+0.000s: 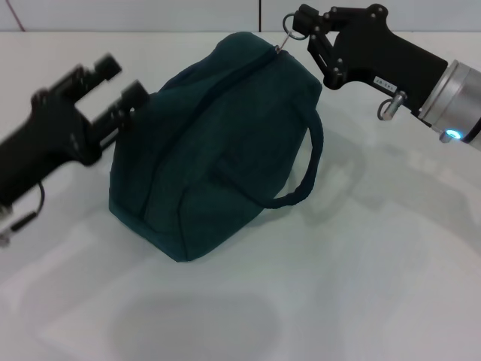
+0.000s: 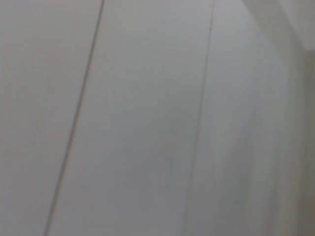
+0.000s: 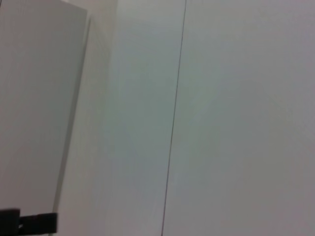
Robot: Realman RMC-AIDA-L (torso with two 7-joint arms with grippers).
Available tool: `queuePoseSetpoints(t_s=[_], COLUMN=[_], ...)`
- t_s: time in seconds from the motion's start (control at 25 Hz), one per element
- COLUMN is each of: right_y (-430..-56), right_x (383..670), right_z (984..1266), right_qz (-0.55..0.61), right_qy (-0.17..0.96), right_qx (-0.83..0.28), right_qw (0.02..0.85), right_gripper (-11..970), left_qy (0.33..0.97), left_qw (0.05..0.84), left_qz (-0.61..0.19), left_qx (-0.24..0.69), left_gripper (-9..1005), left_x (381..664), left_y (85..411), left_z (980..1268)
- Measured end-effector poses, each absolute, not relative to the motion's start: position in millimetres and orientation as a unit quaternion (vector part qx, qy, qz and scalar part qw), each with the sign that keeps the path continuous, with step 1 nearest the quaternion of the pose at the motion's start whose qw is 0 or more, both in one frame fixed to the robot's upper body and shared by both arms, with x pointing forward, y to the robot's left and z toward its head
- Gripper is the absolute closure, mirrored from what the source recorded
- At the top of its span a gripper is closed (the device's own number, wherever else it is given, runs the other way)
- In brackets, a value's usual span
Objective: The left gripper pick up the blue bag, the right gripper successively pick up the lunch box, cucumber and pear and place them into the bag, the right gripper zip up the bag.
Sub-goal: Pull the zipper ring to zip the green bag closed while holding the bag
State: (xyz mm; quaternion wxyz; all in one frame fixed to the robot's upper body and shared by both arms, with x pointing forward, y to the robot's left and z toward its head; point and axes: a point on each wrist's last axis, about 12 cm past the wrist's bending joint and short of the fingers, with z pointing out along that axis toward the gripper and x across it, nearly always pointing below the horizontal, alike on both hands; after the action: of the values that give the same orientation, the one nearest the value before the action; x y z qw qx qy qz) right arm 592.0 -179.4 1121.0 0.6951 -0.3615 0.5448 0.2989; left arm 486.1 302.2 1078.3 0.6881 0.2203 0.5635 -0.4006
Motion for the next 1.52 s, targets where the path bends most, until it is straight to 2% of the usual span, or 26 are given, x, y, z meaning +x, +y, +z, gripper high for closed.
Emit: queuePoseSetpoints(t_s=[0.2, 0.4, 0.48, 0.84, 1.16, 1.36, 1.52], right_y=[-178.5, -177.3, -175.8, -173.8, -173.4, -173.7, -173.8], right_x=[591.5, 591.1, 590.2, 588.4, 587.9, 588.0, 588.1], right_z=[1120.6, 1120.4, 1119.7, 1119.1, 1119.0, 1119.0, 1119.1], right_qz=[0.299, 0.295, 0.295, 0.298, 0.299, 0.298, 0.298], right_qy=[0.544, 0.540, 0.539, 0.536, 0.534, 0.534, 0.534], right_qx=[-0.367, -0.372, -0.375, -0.380, -0.382, -0.382, -0.382], right_qw=[0.693, 0.695, 0.694, 0.693, 0.692, 0.692, 0.692], right_gripper=[940, 941, 941, 941, 941, 941, 941], left_qy=[0.590, 0.653, 0.665, 0.709, 0.707, 0.708, 0.715], left_qw=[0.601, 0.506, 0.486, 0.456, 0.481, 0.486, 0.474], left_qz=[-0.473, -0.482, -0.477, -0.433, -0.427, -0.421, -0.416], left_qx=[0.260, 0.292, 0.306, 0.318, 0.293, 0.293, 0.302], left_gripper=[430, 260, 133, 145, 169, 377, 407], left_x=[534.8, 578.0, 588.1, 606.8, 607.9, 605.2, 605.1], left_y=[305.1, 280.4, 266.6, 238.2, 247.6, 251.4, 248.8], left_z=[1120.5, 1143.6, 1147.5, 1149.1, 1151.5, 1150.9, 1148.3])
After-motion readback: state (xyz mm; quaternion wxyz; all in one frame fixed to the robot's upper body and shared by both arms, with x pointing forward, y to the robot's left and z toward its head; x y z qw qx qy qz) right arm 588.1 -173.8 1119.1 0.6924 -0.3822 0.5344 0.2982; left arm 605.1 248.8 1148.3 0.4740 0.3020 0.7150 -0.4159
